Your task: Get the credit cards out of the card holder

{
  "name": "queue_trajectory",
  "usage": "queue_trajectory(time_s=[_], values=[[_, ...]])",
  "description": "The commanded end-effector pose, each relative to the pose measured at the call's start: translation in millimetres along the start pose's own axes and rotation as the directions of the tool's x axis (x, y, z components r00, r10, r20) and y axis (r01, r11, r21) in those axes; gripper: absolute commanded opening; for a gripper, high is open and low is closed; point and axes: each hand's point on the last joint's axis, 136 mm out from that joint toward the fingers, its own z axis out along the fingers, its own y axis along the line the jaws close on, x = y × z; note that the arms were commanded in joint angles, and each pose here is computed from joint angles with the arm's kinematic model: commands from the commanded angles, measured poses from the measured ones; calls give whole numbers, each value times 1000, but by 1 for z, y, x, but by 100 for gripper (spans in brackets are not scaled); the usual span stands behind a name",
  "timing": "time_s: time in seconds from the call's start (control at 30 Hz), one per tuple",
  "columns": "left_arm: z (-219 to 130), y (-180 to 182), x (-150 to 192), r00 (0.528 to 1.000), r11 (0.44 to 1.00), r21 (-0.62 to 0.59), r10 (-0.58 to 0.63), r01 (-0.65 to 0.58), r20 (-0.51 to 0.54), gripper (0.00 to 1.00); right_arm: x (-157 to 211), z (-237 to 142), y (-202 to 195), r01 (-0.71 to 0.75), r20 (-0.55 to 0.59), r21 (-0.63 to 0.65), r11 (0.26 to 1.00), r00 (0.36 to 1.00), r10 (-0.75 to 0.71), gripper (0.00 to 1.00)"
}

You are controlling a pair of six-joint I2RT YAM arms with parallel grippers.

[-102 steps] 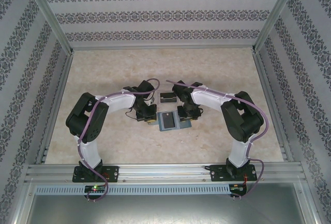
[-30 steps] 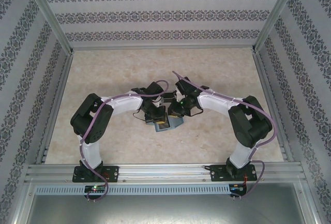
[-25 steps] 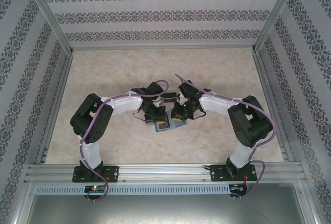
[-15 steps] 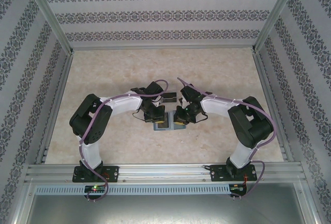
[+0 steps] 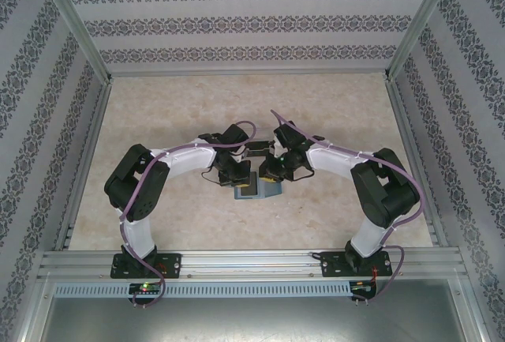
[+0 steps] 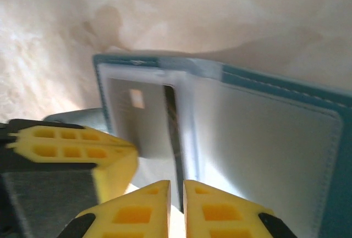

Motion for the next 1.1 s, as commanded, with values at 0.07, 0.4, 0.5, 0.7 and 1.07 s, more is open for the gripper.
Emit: queue_trajectory(time_s=[0.07,0.4,0.5,0.7,1.07], values=[[4,10,11,1000,999,-32,-2,1,-29,0,-6,9,19,2,-17,-58,998,1000,-3,19],[4,12,13,1000,999,-33,-3,2,-31,0,-13,24,19,-7,-31,-45,999,999,5,24],[4,12,13,1000,999,-32,-6,5,-28,0,-11,27,16,-10,-41,-34,999,999,9,24],[4,13,13,1000,999,-31,-8,7,-28,0,-8,34,13,-11,-56,-29,1000,998,9,26],[1,12,13,1000,999,-32,-7,6,-24,0,-8,34,-6,1,-40,80,997,999,2,29]])
